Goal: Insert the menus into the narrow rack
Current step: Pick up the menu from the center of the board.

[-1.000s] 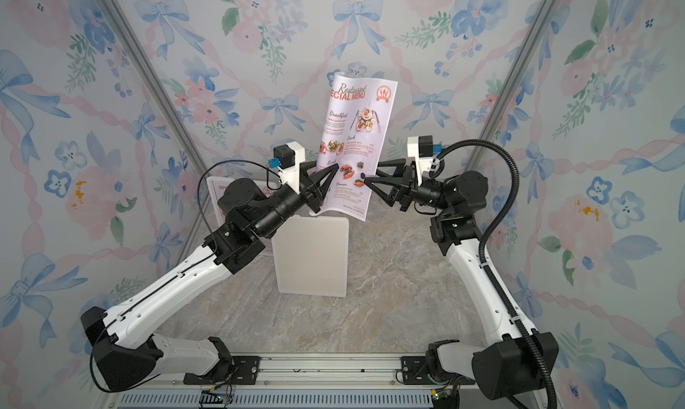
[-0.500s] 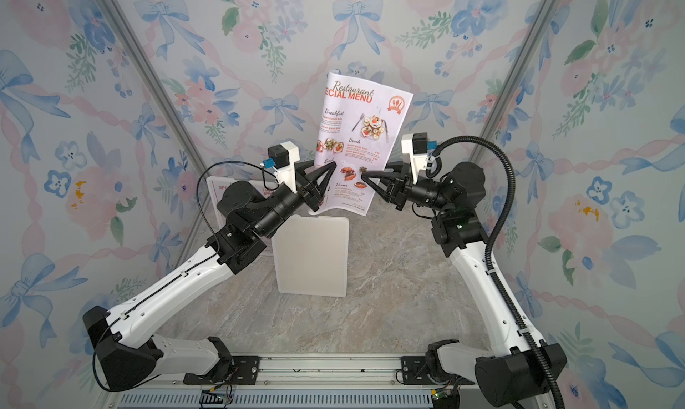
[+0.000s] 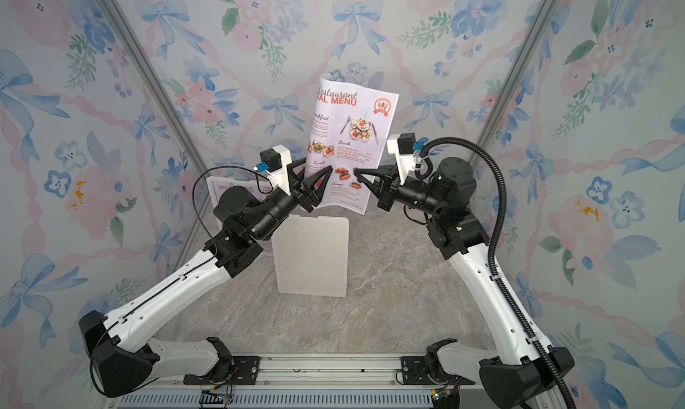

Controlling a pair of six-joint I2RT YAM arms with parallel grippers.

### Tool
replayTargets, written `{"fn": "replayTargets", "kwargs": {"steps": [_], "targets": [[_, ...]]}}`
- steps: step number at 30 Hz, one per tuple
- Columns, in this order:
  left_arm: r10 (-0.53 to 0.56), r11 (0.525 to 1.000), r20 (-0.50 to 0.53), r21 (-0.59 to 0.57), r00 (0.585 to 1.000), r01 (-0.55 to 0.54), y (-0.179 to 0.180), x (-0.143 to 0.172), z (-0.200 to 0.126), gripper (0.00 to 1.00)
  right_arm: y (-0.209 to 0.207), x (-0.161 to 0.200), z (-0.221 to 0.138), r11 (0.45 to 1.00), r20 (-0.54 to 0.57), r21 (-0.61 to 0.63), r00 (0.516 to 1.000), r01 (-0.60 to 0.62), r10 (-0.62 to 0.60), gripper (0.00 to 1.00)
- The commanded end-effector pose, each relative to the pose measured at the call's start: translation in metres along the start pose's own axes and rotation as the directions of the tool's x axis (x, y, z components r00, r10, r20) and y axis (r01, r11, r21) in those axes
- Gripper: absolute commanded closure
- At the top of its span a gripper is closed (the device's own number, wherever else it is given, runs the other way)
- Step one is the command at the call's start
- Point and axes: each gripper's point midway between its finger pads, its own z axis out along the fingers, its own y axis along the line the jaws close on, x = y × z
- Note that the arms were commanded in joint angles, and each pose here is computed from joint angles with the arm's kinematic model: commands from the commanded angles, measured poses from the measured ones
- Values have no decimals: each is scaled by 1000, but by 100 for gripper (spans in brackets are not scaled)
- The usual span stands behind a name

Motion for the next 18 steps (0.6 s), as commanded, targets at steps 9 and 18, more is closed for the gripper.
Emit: {"fn": "replayTargets", "kwargs": {"steps": [9, 18], "targets": [[124, 992, 75, -41, 989, -122, 30, -23, -30, 2, 56, -5, -14, 823, -137, -28, 813, 568, -566, 100], [124, 990, 65, 66, 990, -129, 28, -22, -23, 2, 47, -5, -14, 784, -197, -17, 767, 621, -611, 100]]}}
